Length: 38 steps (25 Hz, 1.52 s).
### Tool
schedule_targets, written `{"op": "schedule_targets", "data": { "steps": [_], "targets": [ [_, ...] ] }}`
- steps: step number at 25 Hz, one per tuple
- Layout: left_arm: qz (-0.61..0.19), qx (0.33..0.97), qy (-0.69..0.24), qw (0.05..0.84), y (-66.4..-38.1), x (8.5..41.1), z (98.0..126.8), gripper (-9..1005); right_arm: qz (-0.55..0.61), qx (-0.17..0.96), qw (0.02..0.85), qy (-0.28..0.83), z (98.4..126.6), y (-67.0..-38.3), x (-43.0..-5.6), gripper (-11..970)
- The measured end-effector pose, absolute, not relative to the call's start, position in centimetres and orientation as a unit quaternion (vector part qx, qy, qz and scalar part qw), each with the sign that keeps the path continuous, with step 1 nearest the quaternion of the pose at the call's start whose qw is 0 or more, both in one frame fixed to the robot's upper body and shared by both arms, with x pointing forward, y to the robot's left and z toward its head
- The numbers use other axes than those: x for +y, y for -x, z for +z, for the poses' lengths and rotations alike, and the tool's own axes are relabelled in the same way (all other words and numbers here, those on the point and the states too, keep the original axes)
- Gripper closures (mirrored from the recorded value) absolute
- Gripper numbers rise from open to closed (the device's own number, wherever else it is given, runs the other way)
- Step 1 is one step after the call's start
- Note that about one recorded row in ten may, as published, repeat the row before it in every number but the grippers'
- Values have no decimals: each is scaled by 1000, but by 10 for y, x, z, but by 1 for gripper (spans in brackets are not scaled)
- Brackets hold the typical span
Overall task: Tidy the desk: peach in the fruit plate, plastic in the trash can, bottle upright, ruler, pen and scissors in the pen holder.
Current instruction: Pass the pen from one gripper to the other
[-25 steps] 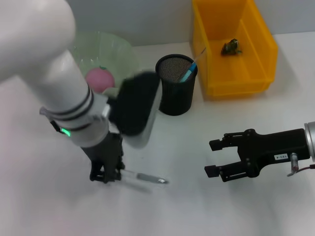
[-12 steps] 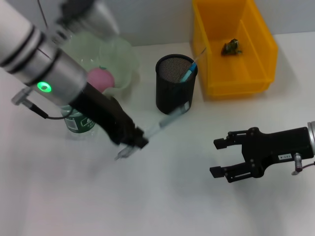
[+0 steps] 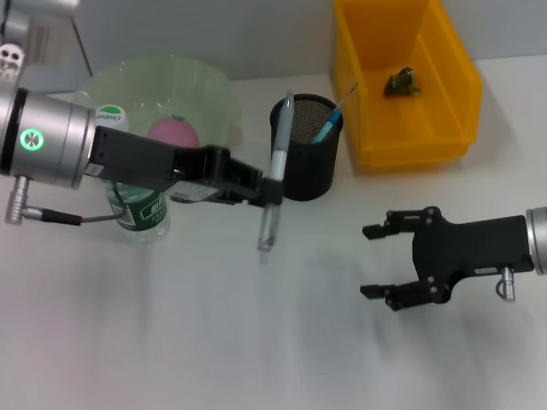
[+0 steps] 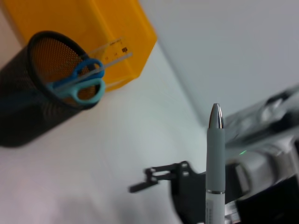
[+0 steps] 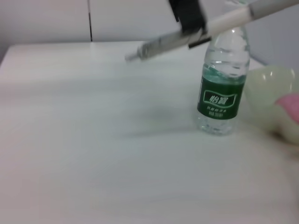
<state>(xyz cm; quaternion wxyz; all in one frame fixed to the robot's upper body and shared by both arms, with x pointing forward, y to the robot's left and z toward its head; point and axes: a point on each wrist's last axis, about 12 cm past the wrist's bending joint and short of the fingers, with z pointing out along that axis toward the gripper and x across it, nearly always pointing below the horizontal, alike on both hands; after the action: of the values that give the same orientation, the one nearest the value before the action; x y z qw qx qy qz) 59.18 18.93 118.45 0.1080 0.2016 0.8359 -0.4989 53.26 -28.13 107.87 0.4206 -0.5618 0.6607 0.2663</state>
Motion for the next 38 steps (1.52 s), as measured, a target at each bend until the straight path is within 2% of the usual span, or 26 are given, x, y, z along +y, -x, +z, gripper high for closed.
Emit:
{"op": "schedule_targets", "data": {
  "steps": [1, 2, 5, 6, 14, 18, 24, 38],
  "targets": [
    [-499, 836, -202, 108, -592, 189, 1184, 811, 254, 650, 433, 570, 1078, -533, -281, 157],
    [-537, 825, -150, 90, -585, 191, 1177, 812, 240, 640, 446, 578, 1078, -534, -281, 157],
    [-553, 820, -127, 78, -581, 191, 1172, 813, 195, 598, 503, 593, 1078, -535, -284, 157],
    [-576, 811, -90, 61, -578, 192, 1163, 813, 177, 578, 529, 595, 1078, -535, -285, 157],
    [-613, 789, -32, 26, -574, 192, 1148, 813, 15, 440, 675, 592, 1069, -531, -279, 158],
    [-616, 788, -22, 10, -575, 189, 1147, 814, -55, 385, 704, 594, 1063, -531, -268, 158],
    [-616, 787, -28, -9, -575, 184, 1149, 813, -99, 319, 715, 614, 1063, -531, -255, 159],
    [-619, 784, -19, -34, -569, 192, 1144, 814, -113, 219, 744, 621, 1071, -519, -244, 160]
  ]
}}
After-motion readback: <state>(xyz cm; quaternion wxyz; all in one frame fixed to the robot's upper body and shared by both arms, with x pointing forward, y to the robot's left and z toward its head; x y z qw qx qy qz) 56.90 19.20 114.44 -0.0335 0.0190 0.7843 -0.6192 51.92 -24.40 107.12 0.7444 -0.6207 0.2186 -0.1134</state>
